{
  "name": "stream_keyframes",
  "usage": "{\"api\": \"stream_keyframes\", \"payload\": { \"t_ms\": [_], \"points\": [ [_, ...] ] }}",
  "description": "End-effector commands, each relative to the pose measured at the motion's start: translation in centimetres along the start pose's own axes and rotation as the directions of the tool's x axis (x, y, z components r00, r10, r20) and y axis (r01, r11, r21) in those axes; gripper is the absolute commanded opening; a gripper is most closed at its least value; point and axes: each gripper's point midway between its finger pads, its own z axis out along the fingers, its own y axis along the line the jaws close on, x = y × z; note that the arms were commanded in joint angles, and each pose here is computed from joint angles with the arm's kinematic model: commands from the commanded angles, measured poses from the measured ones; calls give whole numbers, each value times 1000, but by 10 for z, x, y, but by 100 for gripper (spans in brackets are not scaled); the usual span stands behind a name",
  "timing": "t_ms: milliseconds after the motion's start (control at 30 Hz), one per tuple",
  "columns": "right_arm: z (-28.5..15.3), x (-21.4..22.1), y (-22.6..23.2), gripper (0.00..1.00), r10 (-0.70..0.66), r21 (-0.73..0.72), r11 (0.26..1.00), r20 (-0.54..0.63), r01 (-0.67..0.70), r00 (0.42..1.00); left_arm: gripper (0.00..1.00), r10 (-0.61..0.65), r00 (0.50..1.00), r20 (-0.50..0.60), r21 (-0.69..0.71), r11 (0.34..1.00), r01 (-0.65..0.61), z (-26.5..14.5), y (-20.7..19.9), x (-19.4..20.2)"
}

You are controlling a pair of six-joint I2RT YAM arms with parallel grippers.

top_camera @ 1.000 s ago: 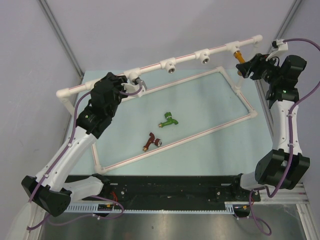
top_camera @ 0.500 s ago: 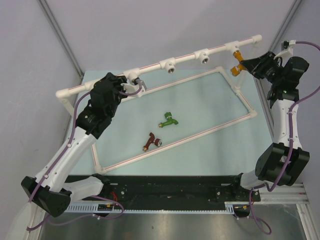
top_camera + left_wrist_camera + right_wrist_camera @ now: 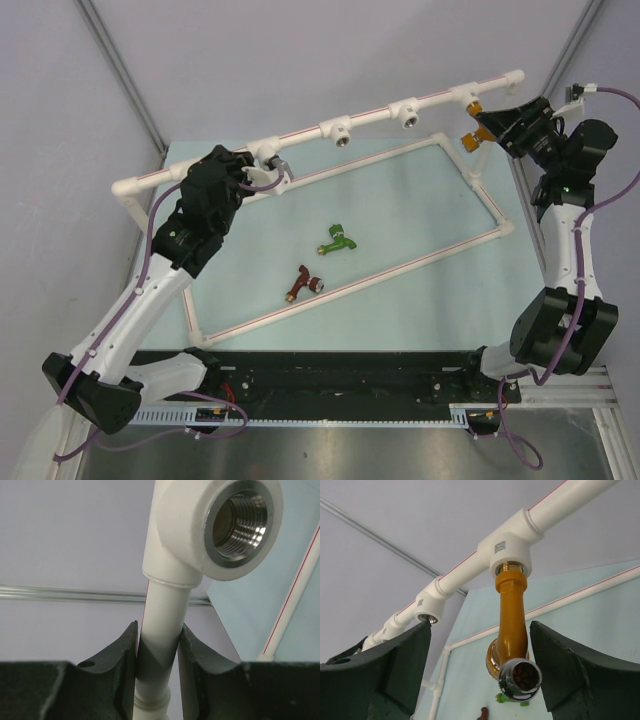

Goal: Install the water faucets

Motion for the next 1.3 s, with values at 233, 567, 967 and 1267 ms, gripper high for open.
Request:
{"api": "stream_keyframes", "payload": {
  "t_ms": [233, 567, 967, 1267],
  "points": [
    [-18, 5, 20, 95, -215, 19, 977, 53, 214, 975, 0, -103, 994, 46, -22, 994, 105, -12, 12, -7],
    [-9, 37, 6, 99, -232, -1, 973, 54, 233, 971, 0, -108, 993, 48, -25, 994, 109, -14, 13, -7],
    [-1, 58, 48, 99, -223, -141, 964, 37, 226, 974, 0, -109, 993, 48, -22, 994, 110, -15, 13, -7],
    [-11, 49, 90, 98, -189, -235, 950, 86, 204, 978, 0, -110, 993, 48, -21, 994, 111, -15, 13, -7]
  ]
}}
